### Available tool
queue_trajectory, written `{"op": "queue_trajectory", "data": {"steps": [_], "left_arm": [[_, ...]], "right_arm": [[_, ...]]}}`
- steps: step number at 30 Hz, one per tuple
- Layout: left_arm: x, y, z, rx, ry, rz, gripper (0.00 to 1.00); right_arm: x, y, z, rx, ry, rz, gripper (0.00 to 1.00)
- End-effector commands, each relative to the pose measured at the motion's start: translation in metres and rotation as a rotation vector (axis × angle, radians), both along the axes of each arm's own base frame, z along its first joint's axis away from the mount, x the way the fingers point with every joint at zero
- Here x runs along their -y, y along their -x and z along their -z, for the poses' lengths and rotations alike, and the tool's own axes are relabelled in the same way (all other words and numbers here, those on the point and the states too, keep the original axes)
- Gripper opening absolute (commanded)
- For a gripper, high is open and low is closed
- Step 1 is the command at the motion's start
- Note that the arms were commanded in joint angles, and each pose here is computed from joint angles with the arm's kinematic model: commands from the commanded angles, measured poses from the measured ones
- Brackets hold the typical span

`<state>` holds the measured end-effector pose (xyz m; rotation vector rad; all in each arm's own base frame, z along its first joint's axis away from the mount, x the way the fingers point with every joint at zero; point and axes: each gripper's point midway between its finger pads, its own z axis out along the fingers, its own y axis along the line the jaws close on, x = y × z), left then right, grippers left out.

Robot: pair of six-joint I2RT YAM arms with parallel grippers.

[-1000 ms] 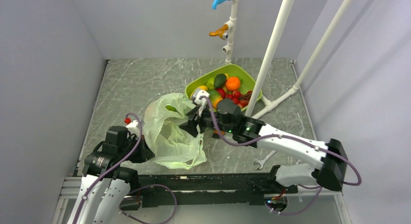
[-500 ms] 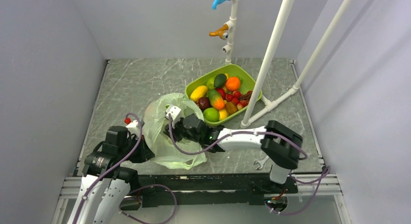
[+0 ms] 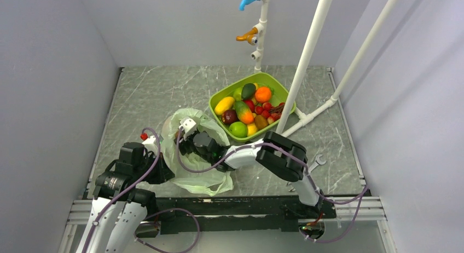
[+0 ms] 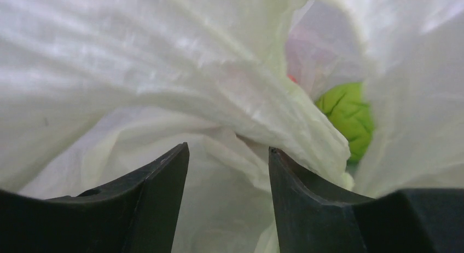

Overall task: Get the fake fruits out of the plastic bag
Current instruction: Take out the fake fruit from the plastic bag.

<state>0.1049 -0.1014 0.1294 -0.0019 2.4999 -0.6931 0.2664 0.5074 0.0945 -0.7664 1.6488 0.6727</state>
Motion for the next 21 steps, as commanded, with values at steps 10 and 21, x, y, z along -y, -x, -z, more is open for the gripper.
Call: {"op": "queue_trajectory", "data": {"steps": [10,21], "left_arm": [[0.003,-0.006,-0.005,0.041,0.014,0.011,0.00],[0.003,-0.007,-0.005,0.035,0.013,0.012,0.00]], "right_arm": [[-0.036,-0.048,-0.034,0.047,-0.170,0.075,0.74],[-0.064,-0.067,-0.006,0.045,-0.136,-0.042,0.87]]}}
